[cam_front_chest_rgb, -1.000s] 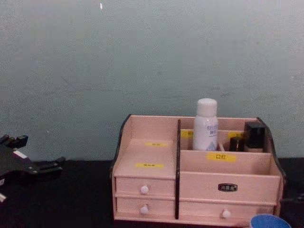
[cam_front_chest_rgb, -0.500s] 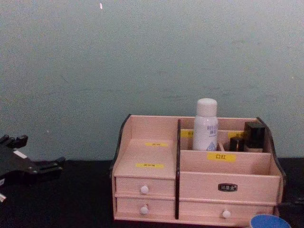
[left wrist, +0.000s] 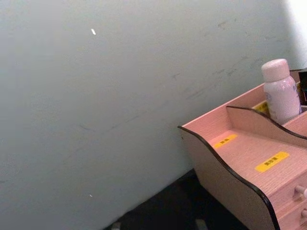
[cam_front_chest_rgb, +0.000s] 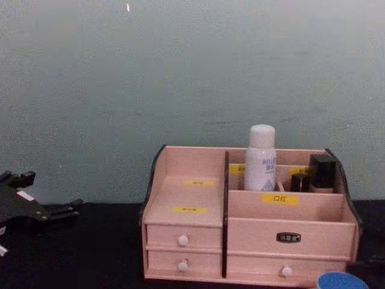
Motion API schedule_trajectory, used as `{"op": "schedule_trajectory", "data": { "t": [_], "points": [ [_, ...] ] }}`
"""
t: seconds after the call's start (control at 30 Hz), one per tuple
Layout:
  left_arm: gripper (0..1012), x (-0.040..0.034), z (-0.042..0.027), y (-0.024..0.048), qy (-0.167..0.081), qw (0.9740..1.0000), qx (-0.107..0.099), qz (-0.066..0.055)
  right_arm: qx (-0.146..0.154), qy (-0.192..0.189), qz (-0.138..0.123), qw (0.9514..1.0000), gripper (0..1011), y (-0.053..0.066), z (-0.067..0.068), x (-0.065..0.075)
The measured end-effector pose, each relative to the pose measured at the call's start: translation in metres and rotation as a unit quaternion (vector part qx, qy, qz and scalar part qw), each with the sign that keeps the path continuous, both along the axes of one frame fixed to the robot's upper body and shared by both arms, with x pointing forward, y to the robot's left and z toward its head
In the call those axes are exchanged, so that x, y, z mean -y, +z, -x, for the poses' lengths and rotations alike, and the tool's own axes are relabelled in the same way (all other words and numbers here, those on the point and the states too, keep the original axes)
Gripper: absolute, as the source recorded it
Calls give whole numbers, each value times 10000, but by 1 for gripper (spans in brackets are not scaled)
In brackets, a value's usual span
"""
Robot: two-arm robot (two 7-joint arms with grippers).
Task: Pick up the facial cleanser and watermelon frost from the table and place them into the tiered storage box.
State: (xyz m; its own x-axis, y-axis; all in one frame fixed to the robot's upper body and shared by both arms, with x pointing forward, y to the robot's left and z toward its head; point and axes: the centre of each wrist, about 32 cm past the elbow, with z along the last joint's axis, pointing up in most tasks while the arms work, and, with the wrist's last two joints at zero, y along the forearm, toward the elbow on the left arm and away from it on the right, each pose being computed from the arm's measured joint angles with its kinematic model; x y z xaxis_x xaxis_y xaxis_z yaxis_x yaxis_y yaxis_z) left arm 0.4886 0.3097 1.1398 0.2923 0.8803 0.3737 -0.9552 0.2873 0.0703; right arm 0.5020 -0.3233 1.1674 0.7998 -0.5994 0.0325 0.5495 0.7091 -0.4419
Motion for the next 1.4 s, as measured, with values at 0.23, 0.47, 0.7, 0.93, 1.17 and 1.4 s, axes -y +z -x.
{"op": "schedule_trajectory", "data": {
  "t": [0.23,0.47,0.7,0.93,1.17,1.4],
  "points": [
    [1001,0,0,0,0,10000,0,0,-43,-10,14,10000,1000,-7,-7,-6],
    [1001,0,0,0,0,10000,0,0,-96,-29,-6,9999,1000,-15,-16,-9],
    [1001,0,0,0,0,10000,0,0,-116,-69,-30,9999,1000,-13,-17,-10],
    [1001,0,0,0,0,10000,0,0,-115,-70,-31,9999,1000,-12,-16,-10],
    [1001,0,0,0,0,10000,0,0,-110,-67,-30,9999,1000,-12,-14,-9],
    [1001,0,0,0,0,10000,0,0,-107,-63,-30,9999,1000,-11,-14,-9]
  ]
}}
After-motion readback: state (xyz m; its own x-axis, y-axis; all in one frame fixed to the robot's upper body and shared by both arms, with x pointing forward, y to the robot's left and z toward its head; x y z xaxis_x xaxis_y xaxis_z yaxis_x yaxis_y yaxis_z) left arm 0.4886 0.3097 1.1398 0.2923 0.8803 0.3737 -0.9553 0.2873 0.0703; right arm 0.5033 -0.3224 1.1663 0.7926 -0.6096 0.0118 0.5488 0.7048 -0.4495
